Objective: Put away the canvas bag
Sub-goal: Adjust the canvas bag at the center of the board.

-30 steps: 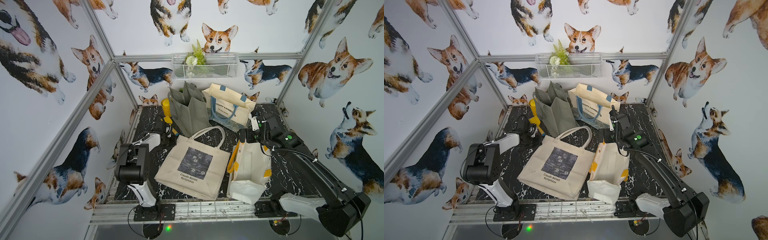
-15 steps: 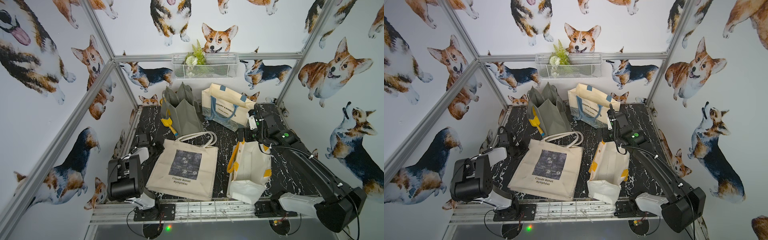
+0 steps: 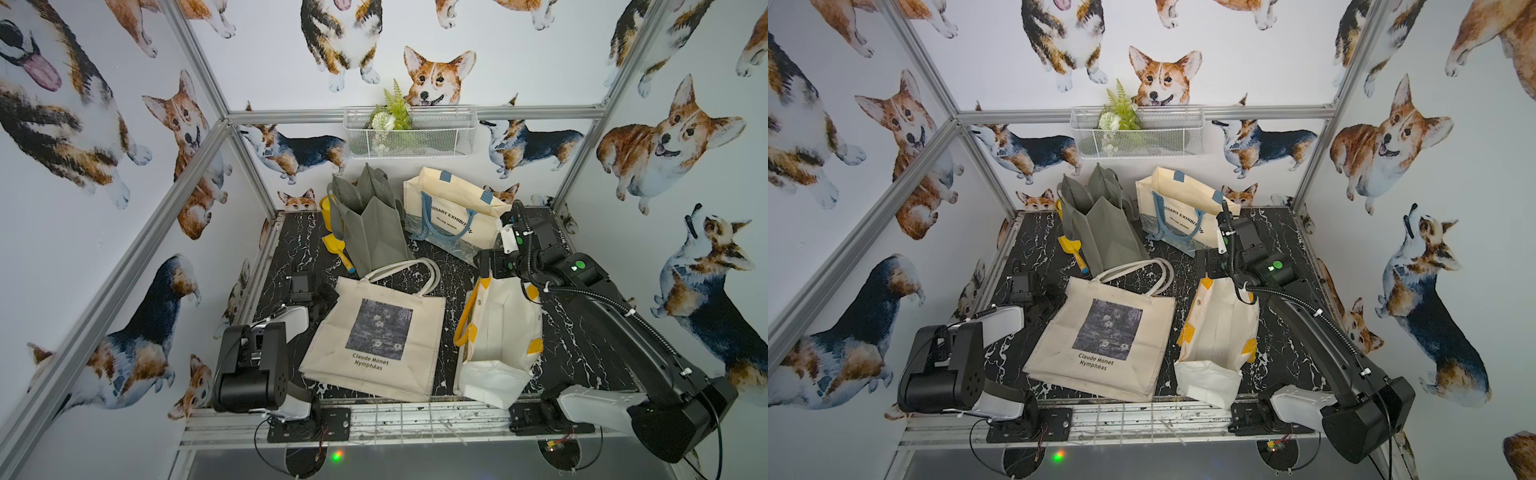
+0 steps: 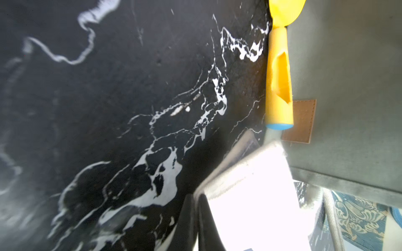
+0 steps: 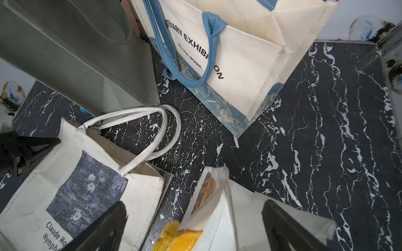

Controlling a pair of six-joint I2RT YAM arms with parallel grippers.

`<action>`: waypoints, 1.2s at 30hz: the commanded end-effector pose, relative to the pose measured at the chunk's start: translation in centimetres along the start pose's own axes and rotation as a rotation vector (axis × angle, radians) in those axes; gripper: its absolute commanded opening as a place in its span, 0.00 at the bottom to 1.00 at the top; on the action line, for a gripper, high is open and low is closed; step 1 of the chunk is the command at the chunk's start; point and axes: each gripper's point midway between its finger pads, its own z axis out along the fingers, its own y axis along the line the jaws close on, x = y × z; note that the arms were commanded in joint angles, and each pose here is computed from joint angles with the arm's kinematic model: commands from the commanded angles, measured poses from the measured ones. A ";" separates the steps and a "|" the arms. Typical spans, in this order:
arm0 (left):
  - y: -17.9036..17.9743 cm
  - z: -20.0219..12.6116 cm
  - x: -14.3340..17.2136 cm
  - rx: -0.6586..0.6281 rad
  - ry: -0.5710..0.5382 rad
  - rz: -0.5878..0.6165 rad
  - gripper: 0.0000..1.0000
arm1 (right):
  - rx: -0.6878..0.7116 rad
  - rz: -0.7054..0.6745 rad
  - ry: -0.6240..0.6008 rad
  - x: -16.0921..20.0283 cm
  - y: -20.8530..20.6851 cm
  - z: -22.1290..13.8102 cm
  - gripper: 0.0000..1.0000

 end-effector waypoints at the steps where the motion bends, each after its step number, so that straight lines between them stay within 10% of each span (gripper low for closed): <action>1: -0.5 -0.7 -1.0 -0.019 -0.033 0.032 0.12 | 0.050 0.019 0.045 0.7 -1.0 -1.2 1.00; 10: -3.5 -4.7 -1.6 0.018 -0.062 0.299 0.57 | 0.120 0.067 0.088 2.0 -3.4 -4.4 1.00; 19: -9.9 -10.7 2.7 0.142 -0.140 0.729 0.65 | 0.185 0.122 0.080 3.5 -5.5 -7.3 1.00; 36: -22.1 -17.2 13.8 0.544 -0.074 1.149 0.67 | 0.196 0.216 0.161 7.9 -6.2 -10.5 1.00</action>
